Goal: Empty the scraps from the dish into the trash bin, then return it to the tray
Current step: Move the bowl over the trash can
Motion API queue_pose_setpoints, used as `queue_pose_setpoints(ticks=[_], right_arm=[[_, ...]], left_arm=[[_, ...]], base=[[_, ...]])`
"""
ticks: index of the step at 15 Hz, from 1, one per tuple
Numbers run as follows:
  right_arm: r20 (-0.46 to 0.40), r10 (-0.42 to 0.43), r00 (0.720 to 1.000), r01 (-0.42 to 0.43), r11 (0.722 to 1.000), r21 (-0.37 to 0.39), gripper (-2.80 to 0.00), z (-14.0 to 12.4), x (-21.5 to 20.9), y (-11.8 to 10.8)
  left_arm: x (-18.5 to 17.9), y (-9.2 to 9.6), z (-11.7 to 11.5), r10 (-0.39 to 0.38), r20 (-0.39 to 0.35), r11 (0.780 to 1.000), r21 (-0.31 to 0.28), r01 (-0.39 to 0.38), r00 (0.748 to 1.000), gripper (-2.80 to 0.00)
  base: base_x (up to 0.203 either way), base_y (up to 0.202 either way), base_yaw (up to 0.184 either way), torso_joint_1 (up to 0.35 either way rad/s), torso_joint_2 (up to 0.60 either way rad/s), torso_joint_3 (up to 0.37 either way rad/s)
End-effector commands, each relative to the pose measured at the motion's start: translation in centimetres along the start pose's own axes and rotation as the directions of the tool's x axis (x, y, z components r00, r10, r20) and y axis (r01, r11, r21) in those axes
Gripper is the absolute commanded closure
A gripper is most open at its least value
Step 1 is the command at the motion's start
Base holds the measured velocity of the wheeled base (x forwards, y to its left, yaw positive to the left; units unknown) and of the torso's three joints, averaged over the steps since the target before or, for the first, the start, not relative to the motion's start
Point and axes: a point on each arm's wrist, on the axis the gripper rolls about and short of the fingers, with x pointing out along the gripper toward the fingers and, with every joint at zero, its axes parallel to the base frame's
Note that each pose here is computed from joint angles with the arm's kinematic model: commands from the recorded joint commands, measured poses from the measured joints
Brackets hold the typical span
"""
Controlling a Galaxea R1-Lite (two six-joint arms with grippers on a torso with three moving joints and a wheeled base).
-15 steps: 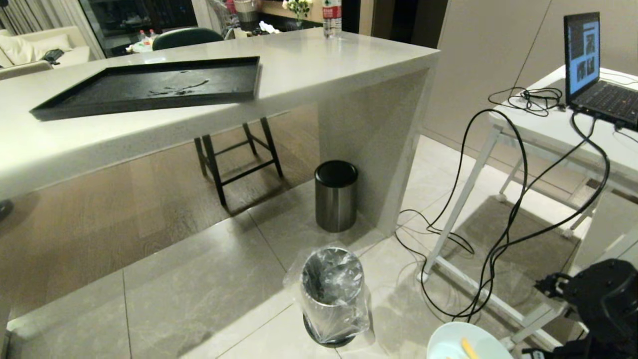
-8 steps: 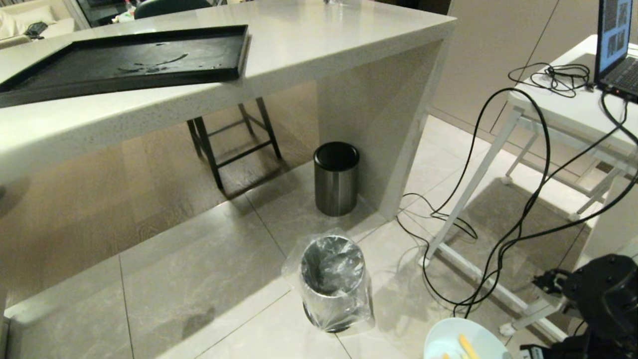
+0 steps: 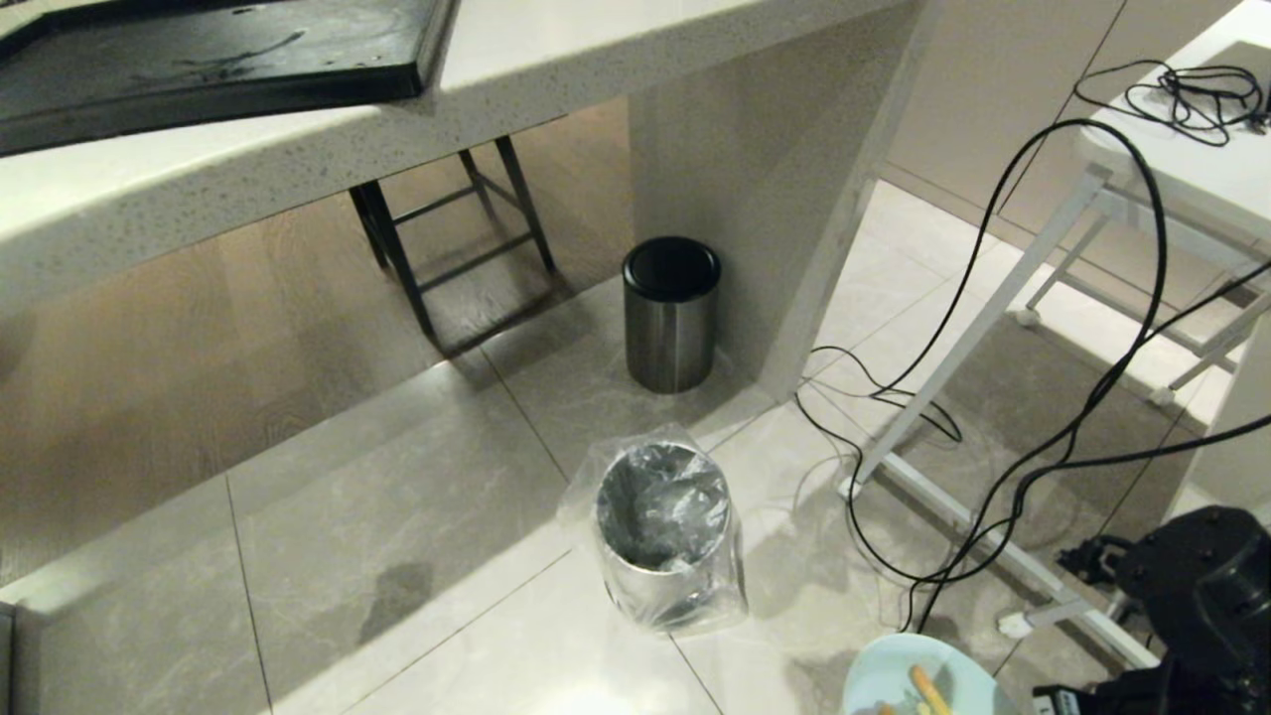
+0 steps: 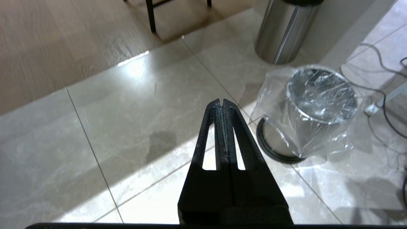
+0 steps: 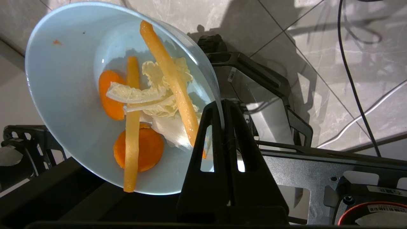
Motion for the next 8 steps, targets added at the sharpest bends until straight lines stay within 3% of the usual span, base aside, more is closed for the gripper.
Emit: queue_pose_setpoints(ticks=[1, 8], right_arm=[[-0.004, -0.003, 1.000, 0.003, 1.000, 0.004, 0.00, -0.02, 0.05, -0.01], [-0.005, -0.004, 1.000, 0.004, 1.000, 0.004, 0.00, -0.09, 0.08, -0.09]], left_arm=[[0.01, 0.00, 0.01, 0.000, 0.000, 1.000, -0.001, 0.000, 1.000, 0.00], [0.01, 0.00, 0.00, 0.001, -0.001, 1.000, -0.001, -0.001, 1.000, 0.00]], base=[[0.000, 0.000, 0.000, 0.006, 0.00, -0.191], [0.000, 0.000, 0.000, 0.003, 0.00, -0.196]])
